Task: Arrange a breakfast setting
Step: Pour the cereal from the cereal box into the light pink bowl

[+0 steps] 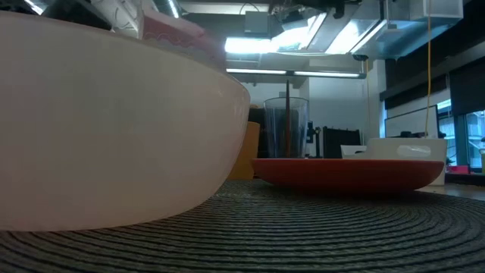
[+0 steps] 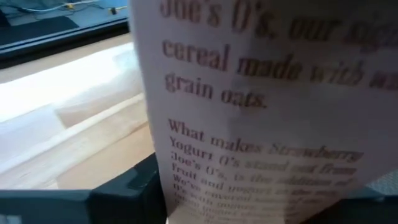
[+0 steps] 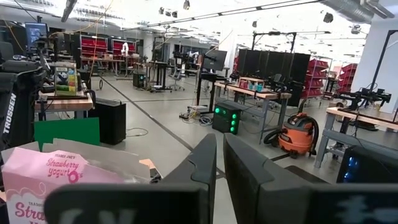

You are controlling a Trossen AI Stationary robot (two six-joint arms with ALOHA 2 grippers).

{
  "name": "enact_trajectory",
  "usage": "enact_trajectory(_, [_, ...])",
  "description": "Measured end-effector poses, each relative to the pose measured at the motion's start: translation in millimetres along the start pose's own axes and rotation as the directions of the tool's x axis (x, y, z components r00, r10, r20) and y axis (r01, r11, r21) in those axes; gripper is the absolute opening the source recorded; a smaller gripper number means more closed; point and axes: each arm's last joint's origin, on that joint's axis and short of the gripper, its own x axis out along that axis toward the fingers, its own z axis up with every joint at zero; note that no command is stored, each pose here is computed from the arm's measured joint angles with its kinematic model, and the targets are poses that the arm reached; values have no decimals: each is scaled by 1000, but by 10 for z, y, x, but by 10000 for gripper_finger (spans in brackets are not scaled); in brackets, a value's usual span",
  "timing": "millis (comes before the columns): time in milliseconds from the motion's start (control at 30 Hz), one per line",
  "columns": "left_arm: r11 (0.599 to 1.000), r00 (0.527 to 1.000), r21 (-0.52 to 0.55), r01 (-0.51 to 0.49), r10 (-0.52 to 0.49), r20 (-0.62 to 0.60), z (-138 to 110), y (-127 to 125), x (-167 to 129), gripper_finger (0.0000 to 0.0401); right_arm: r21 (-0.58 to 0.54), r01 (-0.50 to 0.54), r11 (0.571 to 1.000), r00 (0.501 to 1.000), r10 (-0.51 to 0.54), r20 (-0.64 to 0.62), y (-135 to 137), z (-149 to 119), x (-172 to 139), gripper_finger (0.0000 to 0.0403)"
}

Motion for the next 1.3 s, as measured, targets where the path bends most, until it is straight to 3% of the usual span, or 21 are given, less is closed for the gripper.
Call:
enact_trajectory(400, [1000,1000,-4,5,-5,-3,0,-2,0,247,-4,-3,1000,1000,3,-20,3,-19,0,35])
enact_trajectory(767, [1000,1000,-6,2,-2,-3,-2,-1,-1,178,-5,-4,1000,1000,3,-21,3,-21,1,35])
enact_trajectory(1300, [1000,1000,9,6,-6,-3,62,72,-136,171,-22,-3,1000,1000,2,-21,1,-21,1,35])
